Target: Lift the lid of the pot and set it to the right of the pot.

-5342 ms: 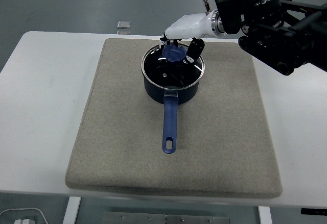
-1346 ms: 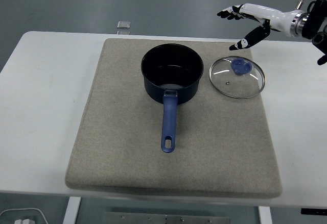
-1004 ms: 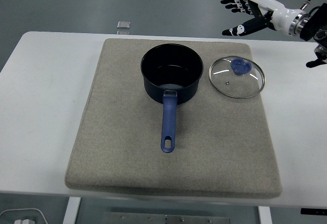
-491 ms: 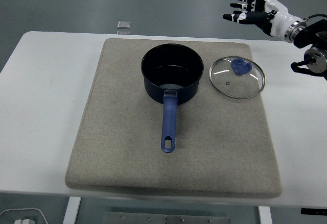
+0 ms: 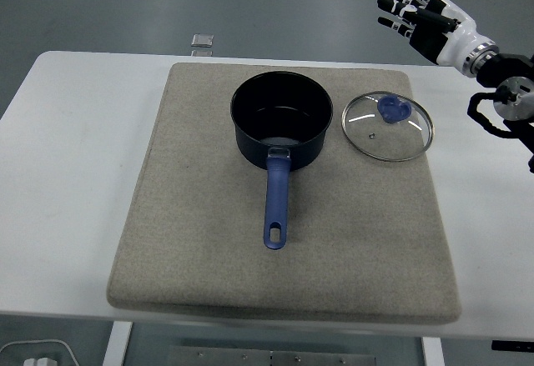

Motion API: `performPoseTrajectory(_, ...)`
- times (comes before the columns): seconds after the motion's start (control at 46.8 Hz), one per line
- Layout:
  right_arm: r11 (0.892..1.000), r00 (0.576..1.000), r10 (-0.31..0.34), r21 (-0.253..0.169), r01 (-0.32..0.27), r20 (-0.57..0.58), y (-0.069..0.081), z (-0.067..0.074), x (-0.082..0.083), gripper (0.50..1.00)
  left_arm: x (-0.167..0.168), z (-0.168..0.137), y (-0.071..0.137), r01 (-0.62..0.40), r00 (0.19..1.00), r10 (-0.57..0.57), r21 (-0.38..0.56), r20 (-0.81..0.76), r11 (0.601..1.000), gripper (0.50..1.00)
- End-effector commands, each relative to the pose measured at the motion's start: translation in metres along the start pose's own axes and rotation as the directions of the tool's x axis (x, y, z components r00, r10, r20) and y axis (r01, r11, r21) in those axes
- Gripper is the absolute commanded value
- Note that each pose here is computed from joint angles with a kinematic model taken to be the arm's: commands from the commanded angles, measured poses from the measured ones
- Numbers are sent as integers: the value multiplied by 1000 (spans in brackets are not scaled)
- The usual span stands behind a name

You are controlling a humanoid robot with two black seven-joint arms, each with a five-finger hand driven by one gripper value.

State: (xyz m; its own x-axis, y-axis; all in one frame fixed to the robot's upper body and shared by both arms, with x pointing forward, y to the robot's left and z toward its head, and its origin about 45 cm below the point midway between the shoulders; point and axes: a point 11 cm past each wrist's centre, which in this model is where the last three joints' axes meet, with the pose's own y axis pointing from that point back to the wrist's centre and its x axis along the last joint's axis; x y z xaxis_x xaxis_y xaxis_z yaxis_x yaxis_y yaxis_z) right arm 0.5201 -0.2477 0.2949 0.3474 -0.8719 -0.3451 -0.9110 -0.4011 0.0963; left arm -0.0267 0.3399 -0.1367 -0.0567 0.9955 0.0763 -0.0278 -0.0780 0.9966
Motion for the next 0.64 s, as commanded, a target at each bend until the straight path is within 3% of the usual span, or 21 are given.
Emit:
performPoseTrajectory(0.0,1000,1000,5,-3,-5,18,1,4,1,923,0,1,0,0,1000,0,-2,0,1000,1000)
performPoseTrajectory(0.62,1000,1000,11,-10,-11,20,4,13,5,924,0,0,0,0,1000,0,0,0,1000,1000)
